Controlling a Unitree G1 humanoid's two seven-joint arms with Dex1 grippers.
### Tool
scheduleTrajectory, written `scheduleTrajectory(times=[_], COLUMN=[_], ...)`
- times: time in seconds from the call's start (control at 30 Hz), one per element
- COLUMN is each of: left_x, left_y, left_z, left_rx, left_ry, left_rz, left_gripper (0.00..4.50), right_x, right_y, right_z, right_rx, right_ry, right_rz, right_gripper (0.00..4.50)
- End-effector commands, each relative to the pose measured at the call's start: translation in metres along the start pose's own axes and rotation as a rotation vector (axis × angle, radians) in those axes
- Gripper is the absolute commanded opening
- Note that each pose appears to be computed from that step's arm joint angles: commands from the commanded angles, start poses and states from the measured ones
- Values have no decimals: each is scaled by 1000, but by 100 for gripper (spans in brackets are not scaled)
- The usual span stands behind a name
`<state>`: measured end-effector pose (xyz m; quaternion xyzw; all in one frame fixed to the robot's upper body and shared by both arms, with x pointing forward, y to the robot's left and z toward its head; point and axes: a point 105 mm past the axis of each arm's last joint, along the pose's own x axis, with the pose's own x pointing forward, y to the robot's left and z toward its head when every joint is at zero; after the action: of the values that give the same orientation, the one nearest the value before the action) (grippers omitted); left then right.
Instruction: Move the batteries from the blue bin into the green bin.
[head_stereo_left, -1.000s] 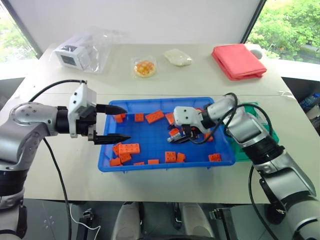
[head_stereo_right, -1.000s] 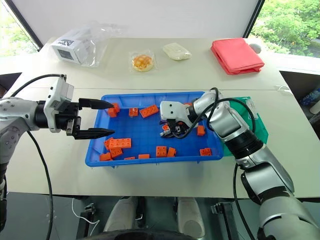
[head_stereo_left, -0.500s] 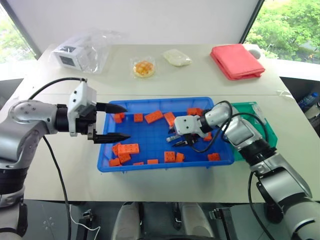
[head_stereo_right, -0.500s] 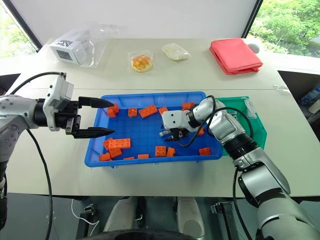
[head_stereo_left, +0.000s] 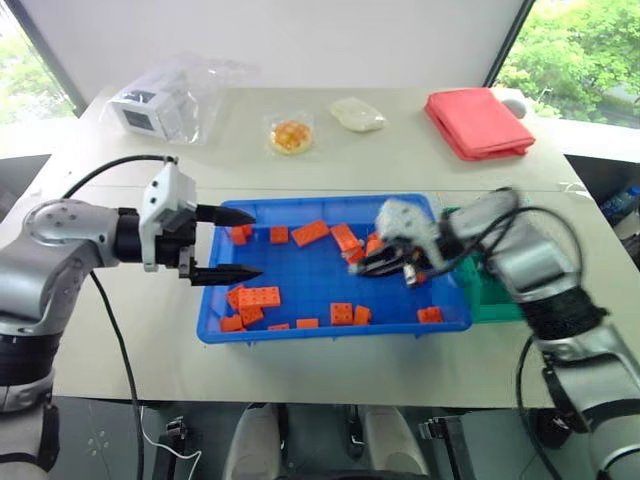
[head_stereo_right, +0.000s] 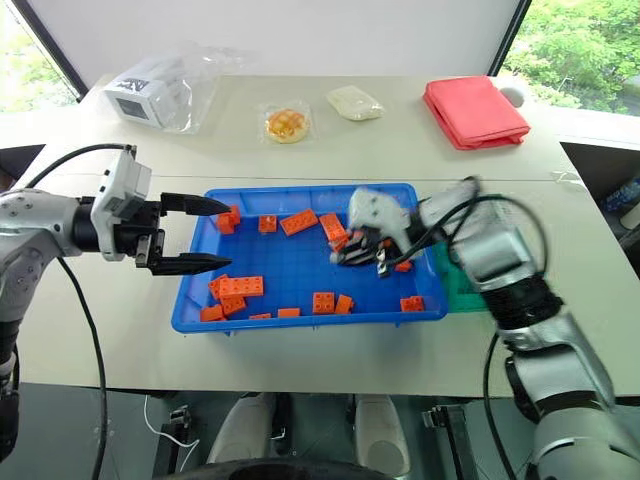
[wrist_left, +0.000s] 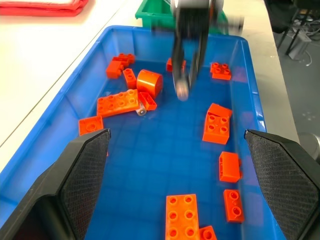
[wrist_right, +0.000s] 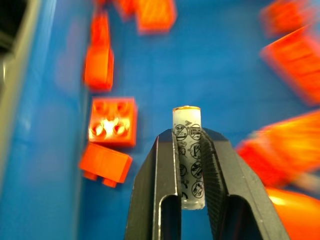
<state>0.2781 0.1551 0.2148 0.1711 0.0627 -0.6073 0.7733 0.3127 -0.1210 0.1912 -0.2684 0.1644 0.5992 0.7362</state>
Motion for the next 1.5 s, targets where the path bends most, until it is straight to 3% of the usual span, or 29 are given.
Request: scheduleTrajectory(times=[0.03, 0.2, 0.33, 0.47, 0.63, 0.73, 0.87, 1.07, 1.43, 1.5], left_x=[0, 6, 10, 12, 11, 9, 6, 0, -3, -3], left_y=[3, 6, 8, 9, 9, 9, 8, 5, -1, -1], left_z=[6, 5, 6, 7, 7, 7, 7, 4, 2, 3], left_rx=[41, 46, 54, 60, 62, 62, 62, 57, 40, 39], left_ry=[-17, -28, -35, -40, -37, -33, -24, -10, -19, -20], left_rz=[-3, -27, -43, -52, -50, -44, -29, -4, 28, 32], left_gripper=[450, 450, 450, 450, 450, 450, 450, 450, 450, 450], right_x=[-60, -109, -117, -106, -62, -28, 22, 66, 94, 95], right_y=[-15, -21, -26, -39, -43, -40, -38, -37, -46, -47], right_z=[9, -37, -58, -39, 8, 21, 10, -4, -19, -20], right_rx=[68, 202, 237, 188, 107, 106, 177, 260, 252, 252], right_ry=[-32, 111, 171, 107, -21, -36, 50, 129, 193, 188], right_rz=[-191, -377, -468, -493, -375, -300, -267, -312, -369, -371], right_gripper=[22, 22, 198, 394, 394, 394, 394, 394, 394, 344])
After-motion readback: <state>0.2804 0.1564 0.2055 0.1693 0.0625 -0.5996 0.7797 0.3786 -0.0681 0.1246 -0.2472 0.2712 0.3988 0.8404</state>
